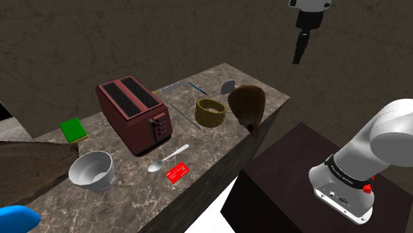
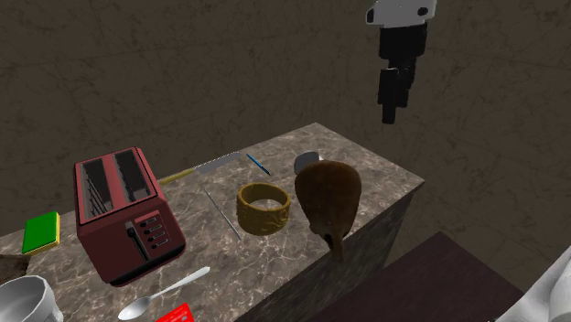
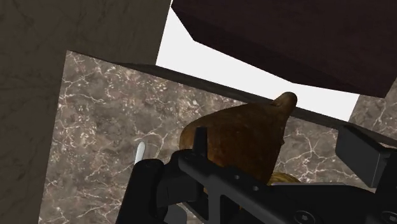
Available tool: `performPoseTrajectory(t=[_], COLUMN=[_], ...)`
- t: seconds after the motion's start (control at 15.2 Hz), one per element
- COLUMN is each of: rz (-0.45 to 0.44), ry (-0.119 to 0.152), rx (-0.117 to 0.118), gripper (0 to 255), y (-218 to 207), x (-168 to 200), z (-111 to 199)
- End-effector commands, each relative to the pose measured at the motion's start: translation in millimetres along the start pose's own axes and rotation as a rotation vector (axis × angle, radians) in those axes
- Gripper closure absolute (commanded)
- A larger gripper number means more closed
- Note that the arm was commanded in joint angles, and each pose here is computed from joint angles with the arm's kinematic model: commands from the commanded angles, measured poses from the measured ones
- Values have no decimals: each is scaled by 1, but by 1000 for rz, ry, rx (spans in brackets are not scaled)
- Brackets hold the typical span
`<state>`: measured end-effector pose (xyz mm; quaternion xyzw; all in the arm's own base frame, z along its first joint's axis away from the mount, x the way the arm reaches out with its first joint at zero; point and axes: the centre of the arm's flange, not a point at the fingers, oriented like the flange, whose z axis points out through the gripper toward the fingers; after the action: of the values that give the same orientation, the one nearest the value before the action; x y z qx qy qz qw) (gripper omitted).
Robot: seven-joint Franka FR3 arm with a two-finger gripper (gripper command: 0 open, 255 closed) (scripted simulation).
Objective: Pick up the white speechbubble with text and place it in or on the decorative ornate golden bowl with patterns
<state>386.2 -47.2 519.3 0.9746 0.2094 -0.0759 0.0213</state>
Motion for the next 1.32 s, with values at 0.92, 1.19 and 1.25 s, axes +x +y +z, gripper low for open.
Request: performPoseTrajectory(t=[0.92,1.19,1.25], rz=[-501,-625,-656], ry=[-145,-181,-190], rx=[-193,-241,-253], gripper=[0,0,0], y=[75,83,84], x=[165,209,220], z=[102,129,137])
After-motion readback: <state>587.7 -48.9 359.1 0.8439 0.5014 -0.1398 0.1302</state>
